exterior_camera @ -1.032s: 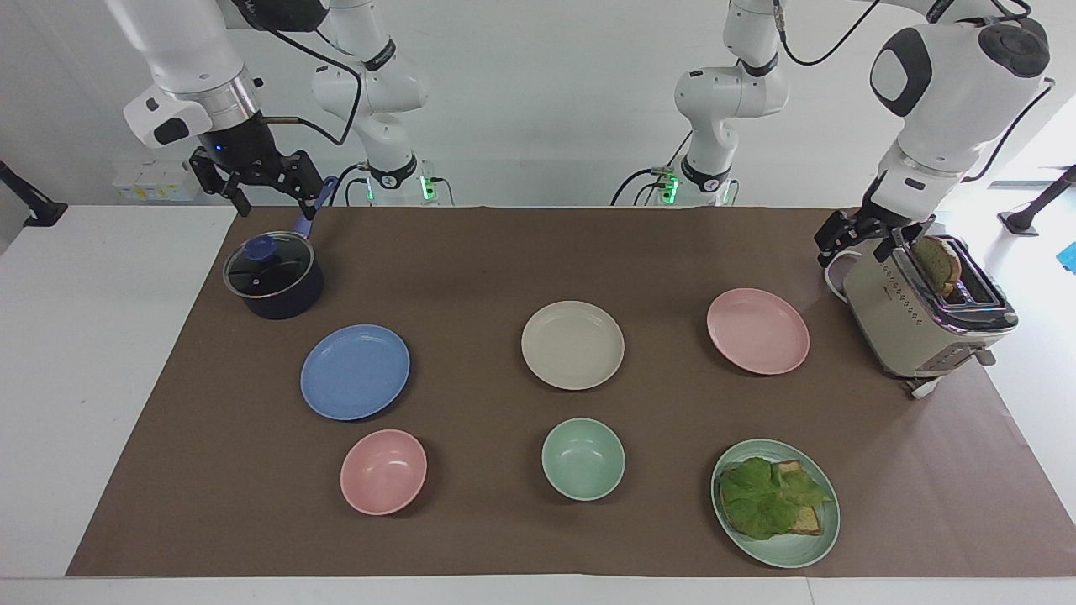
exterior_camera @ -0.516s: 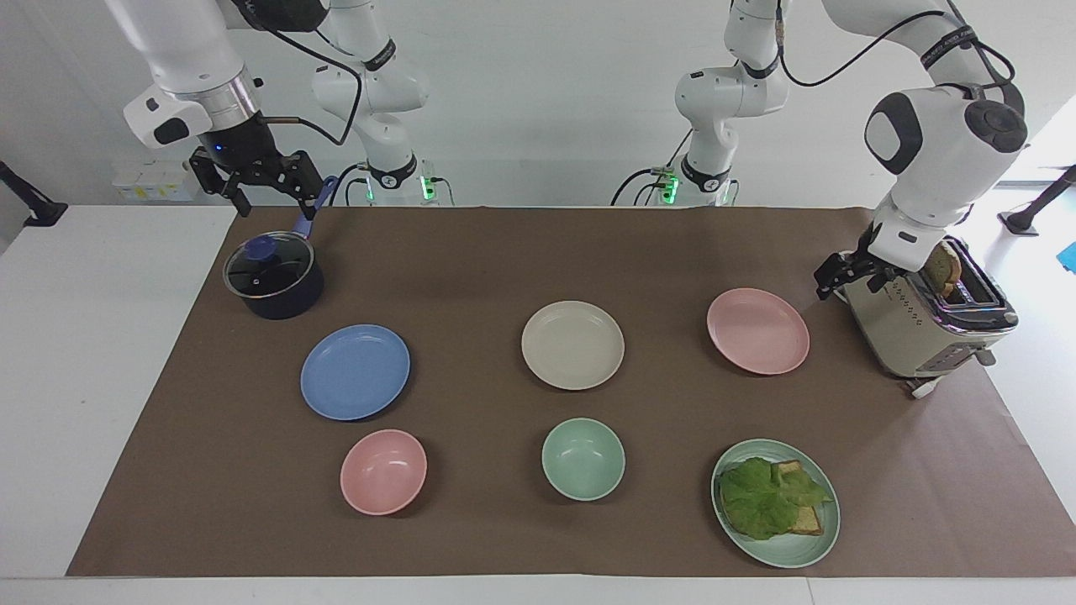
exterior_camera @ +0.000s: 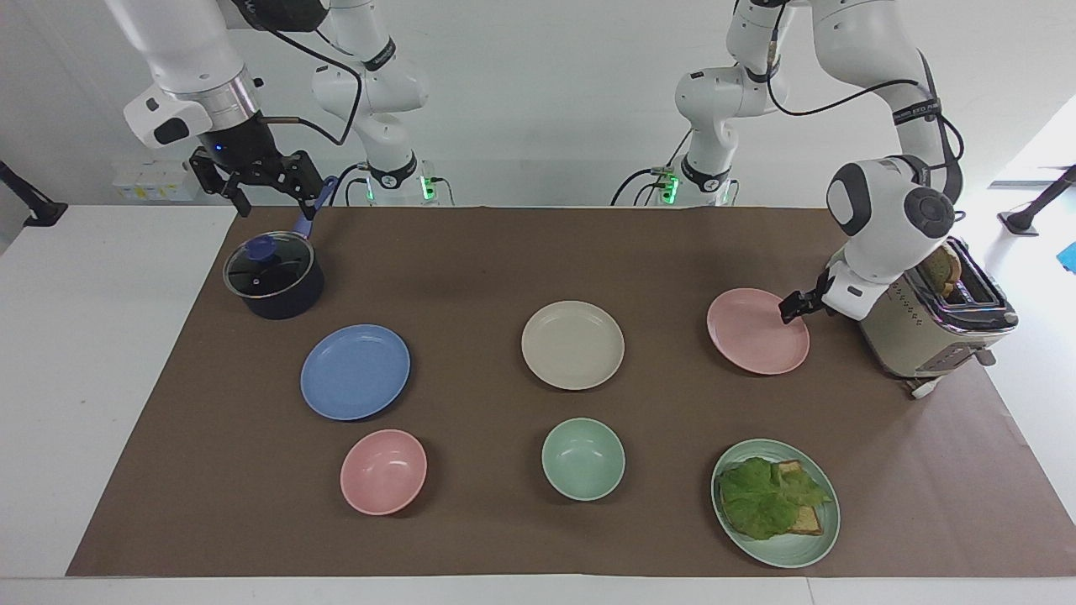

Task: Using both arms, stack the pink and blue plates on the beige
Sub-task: 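Reach the left gripper to the pink plate rim and grasp it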

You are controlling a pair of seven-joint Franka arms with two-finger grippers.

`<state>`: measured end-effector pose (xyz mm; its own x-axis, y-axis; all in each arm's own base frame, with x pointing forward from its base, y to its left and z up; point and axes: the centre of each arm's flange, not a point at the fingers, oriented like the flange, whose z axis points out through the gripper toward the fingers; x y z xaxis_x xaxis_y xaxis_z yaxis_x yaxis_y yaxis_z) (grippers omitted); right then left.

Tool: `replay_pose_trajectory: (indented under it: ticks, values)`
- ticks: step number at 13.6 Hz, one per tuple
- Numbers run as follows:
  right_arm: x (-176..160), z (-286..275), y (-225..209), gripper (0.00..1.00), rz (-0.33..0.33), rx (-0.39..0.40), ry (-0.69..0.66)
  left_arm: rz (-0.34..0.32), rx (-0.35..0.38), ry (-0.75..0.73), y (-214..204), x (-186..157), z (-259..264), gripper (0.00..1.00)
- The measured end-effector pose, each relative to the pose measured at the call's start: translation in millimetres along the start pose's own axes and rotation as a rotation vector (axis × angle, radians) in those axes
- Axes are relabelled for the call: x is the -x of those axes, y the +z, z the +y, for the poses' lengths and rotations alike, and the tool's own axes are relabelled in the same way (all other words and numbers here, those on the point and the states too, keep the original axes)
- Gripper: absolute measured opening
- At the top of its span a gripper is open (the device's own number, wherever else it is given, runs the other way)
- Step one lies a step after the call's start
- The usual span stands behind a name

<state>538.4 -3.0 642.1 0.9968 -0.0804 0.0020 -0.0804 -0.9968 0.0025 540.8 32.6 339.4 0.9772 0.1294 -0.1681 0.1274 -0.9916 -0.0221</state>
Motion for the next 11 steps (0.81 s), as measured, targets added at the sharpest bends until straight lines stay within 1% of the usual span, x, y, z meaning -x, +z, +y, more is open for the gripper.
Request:
replay_pose_trajectory:
  ticks: [2, 6, 7, 8, 11]
  values:
    - [0.0, 0.0, 0.0, 1.0, 0.0, 0.0, 0.0, -0.031, -0.003, -0.03, 20.7, 3.2, -0.1, 1.0]
    - [0.0, 0.0, 0.0, 1.0, 0.0, 0.0, 0.0, -0.07, -0.007, -0.061, 37.5, 14.0, -0.8, 0.99]
    - [0.0, 0.0, 0.0, 1.0, 0.0, 0.0, 0.0, -0.071, -0.007, -0.061, 38.0, 15.0, -0.9, 0.91]
    - [0.0, 0.0, 0.0, 1.0, 0.0, 0.0, 0.0, -0.071, -0.007, -0.061, 37.6, 15.1, -0.9, 0.77]
    - [0.0, 0.0, 0.0, 1.0, 0.0, 0.0, 0.0, -0.069, -0.007, -0.061, 36.7, 15.2, -0.9, 0.4]
